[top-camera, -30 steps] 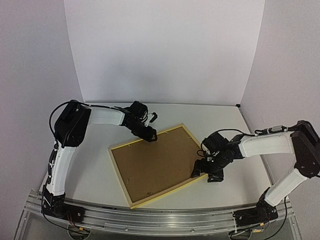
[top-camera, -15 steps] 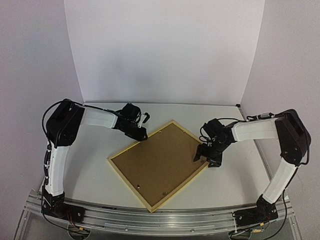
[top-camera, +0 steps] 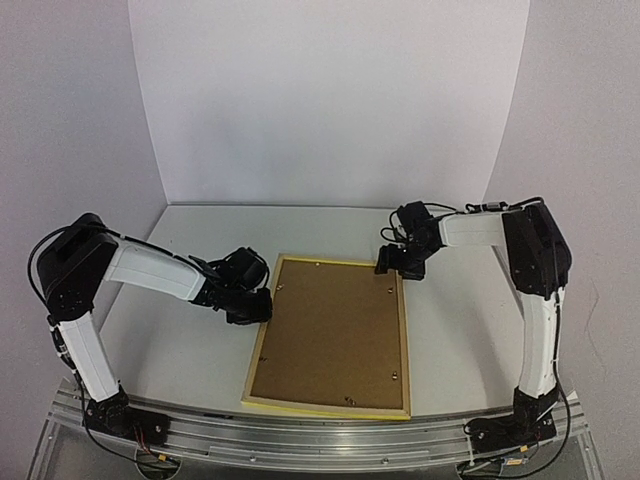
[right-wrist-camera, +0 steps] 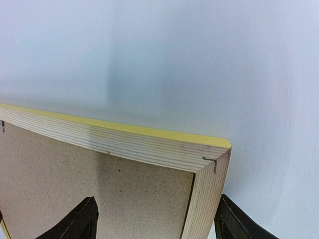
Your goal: Take the photo out of the frame
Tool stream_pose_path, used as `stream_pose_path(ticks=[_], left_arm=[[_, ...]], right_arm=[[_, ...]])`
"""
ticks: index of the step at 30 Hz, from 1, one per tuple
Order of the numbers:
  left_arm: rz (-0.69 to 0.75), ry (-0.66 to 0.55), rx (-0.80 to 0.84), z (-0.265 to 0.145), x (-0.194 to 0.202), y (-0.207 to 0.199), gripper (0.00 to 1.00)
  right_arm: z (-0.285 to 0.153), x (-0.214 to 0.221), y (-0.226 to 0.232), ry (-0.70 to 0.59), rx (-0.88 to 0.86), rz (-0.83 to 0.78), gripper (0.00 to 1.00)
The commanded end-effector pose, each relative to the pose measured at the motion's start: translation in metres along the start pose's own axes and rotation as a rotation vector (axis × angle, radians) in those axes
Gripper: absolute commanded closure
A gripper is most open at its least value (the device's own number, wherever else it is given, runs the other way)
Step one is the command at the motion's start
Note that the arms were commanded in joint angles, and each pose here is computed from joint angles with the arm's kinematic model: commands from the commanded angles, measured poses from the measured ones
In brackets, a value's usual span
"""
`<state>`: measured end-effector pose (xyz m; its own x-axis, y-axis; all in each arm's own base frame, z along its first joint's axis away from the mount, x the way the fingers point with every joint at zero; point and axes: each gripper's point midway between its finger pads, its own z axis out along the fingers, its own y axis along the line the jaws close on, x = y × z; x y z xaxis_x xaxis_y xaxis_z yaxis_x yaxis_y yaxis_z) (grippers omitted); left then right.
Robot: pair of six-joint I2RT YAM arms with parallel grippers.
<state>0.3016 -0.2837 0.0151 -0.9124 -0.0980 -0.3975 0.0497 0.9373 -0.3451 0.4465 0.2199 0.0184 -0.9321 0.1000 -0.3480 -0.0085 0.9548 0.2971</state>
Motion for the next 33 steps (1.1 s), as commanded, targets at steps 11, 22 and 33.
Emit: stream_pose_path(ticks=[11,22,33], left_arm=[[-0.324,0.058,-0.207,-0.013,0.057,0.056,1.0],[-0.343,0.038,-0.171,-0.012,0.054,0.051,1.0],[-0.329,0.059,-0.133,-0.007,0.059,0.048,1.0]], right_arm=[[-0.071,-0.087,-0.065,-0.328,0.388,-0.028,0.07],[-0.104,0.083,0.169,-0.183,-0.338,-0.824,0.07],[-0.066,0.234,0.253,-0.1,-0.562,-1.257,0.07]])
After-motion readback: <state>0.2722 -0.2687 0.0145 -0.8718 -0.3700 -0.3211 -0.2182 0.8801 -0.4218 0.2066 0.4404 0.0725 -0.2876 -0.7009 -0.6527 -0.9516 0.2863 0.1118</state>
